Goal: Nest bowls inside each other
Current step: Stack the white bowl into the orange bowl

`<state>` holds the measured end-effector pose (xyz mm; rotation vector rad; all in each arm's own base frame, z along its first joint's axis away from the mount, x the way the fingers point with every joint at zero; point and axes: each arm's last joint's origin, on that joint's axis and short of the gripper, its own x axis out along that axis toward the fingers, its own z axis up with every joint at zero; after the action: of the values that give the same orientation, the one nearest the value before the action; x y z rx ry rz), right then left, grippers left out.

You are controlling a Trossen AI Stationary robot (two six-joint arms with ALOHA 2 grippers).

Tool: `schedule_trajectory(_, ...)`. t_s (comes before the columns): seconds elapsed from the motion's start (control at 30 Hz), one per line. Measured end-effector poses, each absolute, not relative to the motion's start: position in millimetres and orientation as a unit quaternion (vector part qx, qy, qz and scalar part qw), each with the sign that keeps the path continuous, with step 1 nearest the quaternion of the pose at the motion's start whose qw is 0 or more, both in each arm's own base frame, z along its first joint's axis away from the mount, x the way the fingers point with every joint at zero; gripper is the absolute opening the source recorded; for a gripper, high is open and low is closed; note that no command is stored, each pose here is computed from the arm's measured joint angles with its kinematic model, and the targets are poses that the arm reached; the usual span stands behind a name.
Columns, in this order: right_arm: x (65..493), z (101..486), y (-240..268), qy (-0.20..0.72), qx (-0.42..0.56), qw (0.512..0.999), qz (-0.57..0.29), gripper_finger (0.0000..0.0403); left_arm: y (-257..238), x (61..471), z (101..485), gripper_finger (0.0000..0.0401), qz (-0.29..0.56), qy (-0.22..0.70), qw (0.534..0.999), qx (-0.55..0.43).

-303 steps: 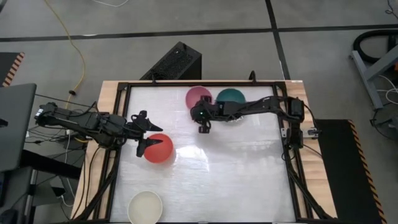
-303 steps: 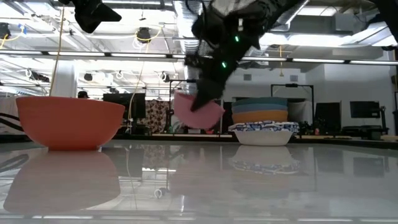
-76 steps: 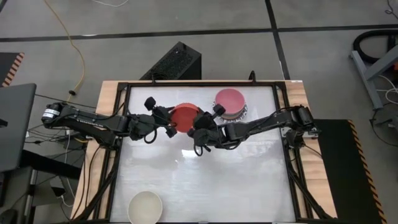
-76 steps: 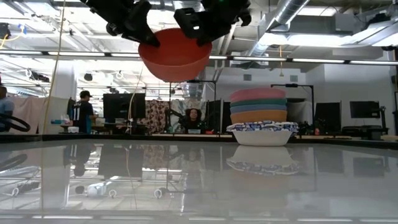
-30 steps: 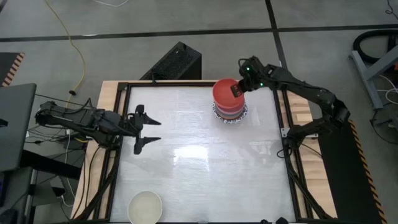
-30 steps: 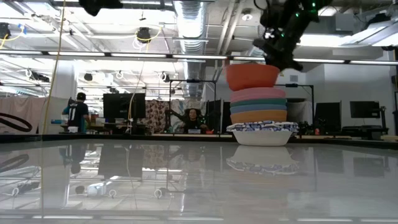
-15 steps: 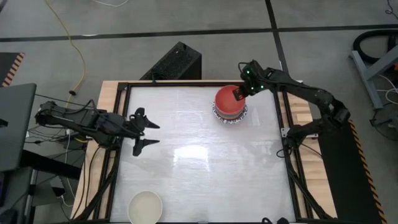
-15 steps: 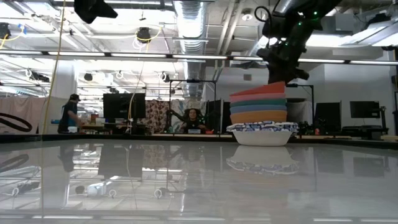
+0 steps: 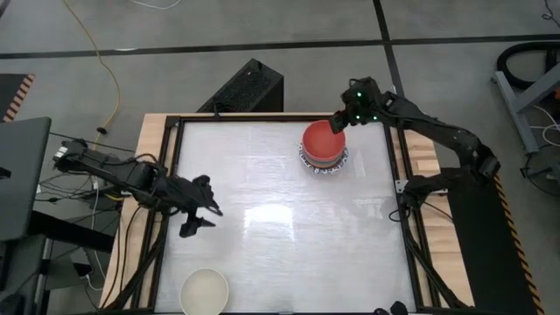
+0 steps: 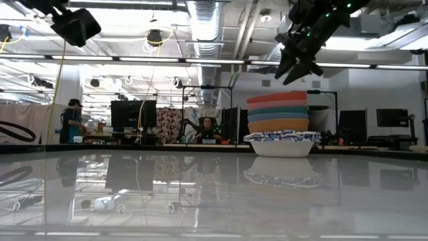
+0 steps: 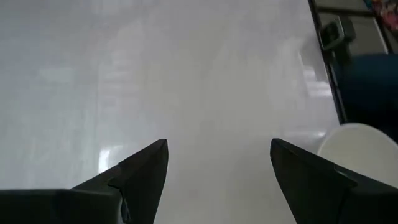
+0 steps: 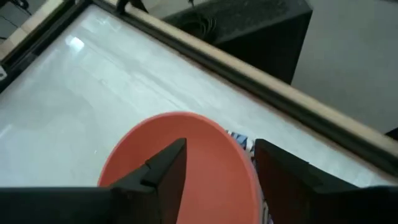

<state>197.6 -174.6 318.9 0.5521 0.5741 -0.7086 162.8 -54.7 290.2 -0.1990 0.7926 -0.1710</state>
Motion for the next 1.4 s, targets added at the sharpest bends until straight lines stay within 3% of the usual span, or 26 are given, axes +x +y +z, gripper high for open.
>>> schedule_trajectory(0.13, 199, 322, -169, 0.270, 0.247, 0.870, -0.331, 0.0185, -64, 166, 286, 0.0273, -0.088, 0.393, 0.912, -0.081)
schedule_trajectory(0.37, 203, 277, -160, 0.306, 0.253, 0.862, -0.315, 0.0129, -72, 165, 286, 0.0273, -0.087, 0.384, 0.917, -0.070)
schedule_trajectory(0.57, 200, 256, -157, 0.319, 0.260, 0.855, -0.316, 0.0111, -75, 164, 286, 0.0273, -0.076, 0.384, 0.917, -0.074)
schedule_trajectory(0.93, 193, 292, -143, 0.223, 0.230, 0.908, -0.270, 0.0112, -76, 152, 271, 0.0273, -0.017, 0.436, 0.898, -0.064)
schedule_trajectory(1.17, 174, 315, -123, 0.183, 0.208, 0.923, -0.267, 0.0112, -93, 144, 249, 0.0273, -0.038, 0.486, 0.856, -0.174)
schedule_trajectory(1.4, 165, 321, -117, 0.177, 0.202, 0.925, -0.268, 0.0112, -124, 141, 253, 0.0273, -0.057, 0.453, 0.853, -0.254)
